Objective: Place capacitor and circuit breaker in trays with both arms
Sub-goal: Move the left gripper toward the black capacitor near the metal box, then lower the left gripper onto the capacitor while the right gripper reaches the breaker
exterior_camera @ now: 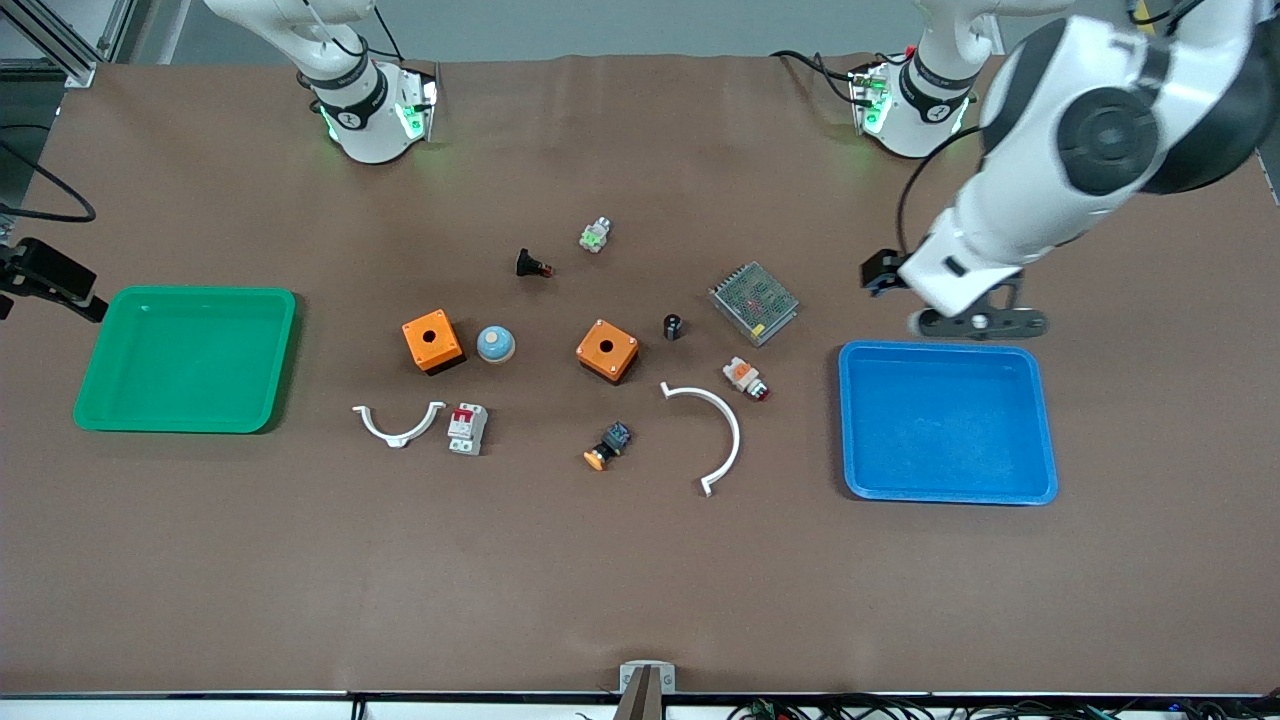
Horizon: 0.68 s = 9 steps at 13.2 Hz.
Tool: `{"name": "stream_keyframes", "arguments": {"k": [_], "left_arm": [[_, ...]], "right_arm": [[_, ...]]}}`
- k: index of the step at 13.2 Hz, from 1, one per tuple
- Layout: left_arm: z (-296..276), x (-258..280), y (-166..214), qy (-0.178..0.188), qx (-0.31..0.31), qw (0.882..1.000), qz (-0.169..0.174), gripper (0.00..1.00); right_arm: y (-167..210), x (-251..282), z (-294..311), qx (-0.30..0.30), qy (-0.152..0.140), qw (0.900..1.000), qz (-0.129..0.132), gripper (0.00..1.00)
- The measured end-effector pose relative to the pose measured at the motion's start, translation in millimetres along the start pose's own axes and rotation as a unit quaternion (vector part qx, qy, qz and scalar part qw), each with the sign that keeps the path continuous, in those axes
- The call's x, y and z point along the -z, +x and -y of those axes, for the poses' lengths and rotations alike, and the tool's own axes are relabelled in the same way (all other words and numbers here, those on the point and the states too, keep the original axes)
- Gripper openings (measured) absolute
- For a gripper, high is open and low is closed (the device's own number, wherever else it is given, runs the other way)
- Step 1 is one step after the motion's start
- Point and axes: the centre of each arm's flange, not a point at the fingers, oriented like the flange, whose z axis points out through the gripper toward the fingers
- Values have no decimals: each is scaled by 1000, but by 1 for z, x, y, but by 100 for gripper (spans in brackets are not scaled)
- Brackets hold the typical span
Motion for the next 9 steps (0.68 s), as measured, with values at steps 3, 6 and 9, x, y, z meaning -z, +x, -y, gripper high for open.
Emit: {"name": "stream_keyframes", "arguments": {"k": [3, 6, 9], "left_arm": [[-49, -51, 3, -12, 46, 999, -3, 100], [-127, -104, -13, -20, 113, 993, 6, 100], [-180, -156, -32, -9, 146, 989, 16, 96]], "right_arm": [[2, -12, 2, 1, 1, 1000, 20, 100], [2, -29, 29, 25, 2, 998, 51, 100], [-7, -40, 61, 52, 3, 995, 89, 100]]}}
